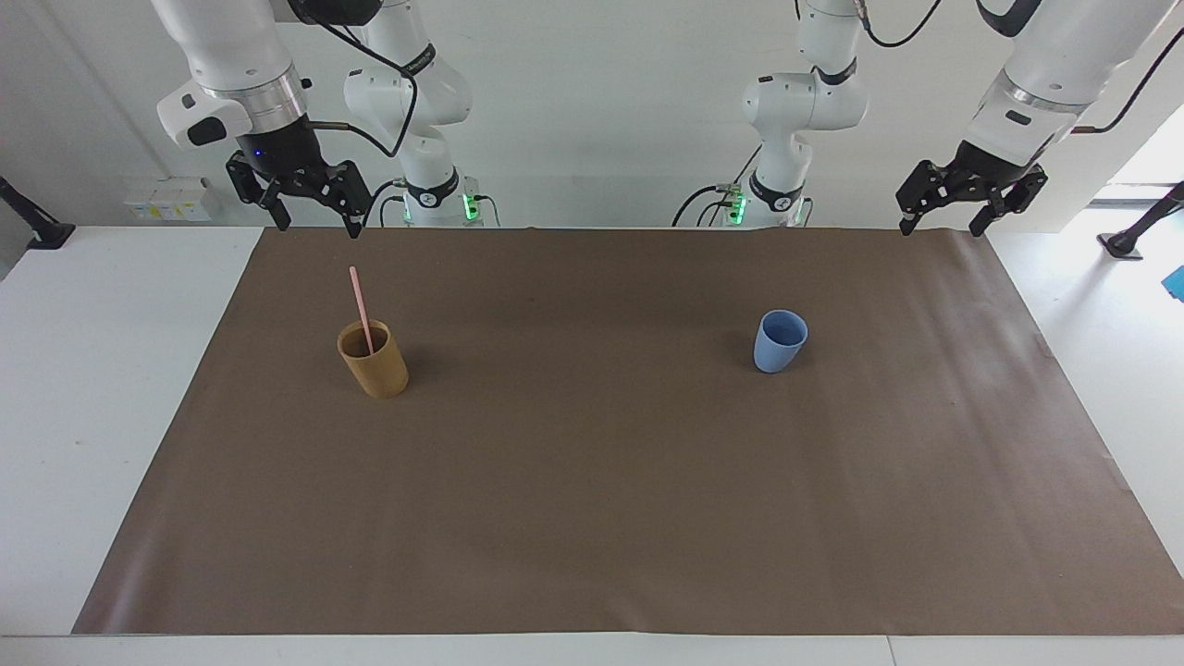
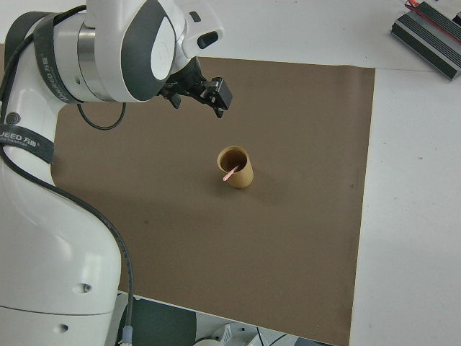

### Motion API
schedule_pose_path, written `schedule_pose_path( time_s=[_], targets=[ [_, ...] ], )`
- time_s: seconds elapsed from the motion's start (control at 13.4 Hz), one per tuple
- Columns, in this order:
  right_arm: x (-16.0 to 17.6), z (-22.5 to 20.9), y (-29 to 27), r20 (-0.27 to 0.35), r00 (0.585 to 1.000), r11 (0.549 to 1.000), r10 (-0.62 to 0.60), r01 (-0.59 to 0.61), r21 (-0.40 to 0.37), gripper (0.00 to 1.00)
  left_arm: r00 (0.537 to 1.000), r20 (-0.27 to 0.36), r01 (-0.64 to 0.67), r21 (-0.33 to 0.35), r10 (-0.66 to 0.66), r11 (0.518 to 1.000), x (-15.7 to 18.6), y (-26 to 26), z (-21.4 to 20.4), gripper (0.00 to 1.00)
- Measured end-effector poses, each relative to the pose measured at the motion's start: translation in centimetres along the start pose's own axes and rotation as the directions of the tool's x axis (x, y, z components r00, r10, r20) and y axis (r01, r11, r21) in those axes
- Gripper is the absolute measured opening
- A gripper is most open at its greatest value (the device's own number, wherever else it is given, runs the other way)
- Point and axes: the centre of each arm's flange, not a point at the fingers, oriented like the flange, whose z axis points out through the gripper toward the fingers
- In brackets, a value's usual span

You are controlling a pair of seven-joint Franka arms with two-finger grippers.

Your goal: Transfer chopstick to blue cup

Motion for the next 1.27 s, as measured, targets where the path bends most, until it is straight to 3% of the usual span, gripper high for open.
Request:
schedule_pose_path(
  time_s=[1.27],
  targets=[
    [0.2,0.6,1.0,0.006,1.000,1.000,-0.009,0.009,-0.001,1.00,1.000,0.000,-0.001,0.000,0.001,1.000,0.0,0.0,0.0,1.00]
  ],
)
